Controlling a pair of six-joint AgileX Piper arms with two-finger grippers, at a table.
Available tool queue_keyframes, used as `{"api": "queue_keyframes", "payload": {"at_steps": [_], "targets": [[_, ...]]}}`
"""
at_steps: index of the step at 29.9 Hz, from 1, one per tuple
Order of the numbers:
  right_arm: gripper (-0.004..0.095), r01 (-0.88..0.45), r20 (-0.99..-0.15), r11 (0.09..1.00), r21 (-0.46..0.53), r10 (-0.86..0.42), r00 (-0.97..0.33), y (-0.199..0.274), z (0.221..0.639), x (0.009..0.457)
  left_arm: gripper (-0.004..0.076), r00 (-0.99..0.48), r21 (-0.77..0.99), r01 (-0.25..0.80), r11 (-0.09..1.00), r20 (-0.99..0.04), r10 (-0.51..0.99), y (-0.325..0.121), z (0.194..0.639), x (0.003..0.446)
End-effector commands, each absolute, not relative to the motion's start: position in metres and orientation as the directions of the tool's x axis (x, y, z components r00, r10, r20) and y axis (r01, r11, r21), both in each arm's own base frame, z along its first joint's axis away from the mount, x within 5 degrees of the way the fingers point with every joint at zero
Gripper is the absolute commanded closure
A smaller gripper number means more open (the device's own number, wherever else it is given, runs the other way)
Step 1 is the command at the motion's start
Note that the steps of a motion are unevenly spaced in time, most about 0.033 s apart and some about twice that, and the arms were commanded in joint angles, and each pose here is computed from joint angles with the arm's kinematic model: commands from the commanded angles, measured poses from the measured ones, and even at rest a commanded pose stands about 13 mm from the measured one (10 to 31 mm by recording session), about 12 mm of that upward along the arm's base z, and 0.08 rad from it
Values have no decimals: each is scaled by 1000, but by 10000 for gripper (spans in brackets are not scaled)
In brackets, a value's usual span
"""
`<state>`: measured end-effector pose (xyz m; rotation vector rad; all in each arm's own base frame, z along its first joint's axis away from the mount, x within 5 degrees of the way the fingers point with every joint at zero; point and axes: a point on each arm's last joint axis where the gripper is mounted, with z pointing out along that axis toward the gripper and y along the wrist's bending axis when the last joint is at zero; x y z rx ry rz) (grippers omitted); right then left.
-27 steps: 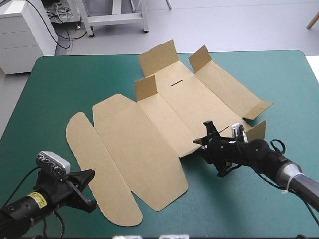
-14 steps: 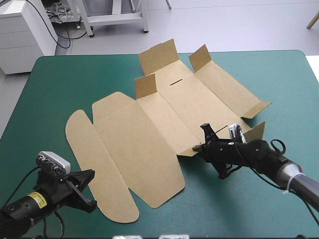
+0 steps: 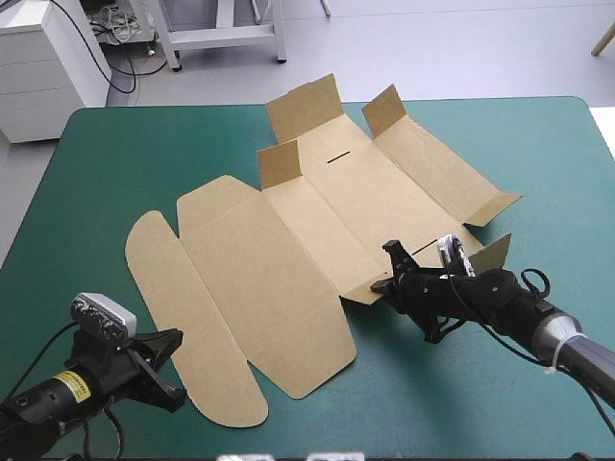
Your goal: Fold the box
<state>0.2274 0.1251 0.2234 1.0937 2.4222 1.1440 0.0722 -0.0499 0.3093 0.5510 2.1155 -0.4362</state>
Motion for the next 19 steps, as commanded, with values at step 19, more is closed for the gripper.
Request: {"api": "queue_keyframes", "payload": {"at_steps": [19], "targets": [[918,279,-250,778,563,482,-840,98,295,253,731,-460,-119,531,839,-872,167,-52,324,75]]}}
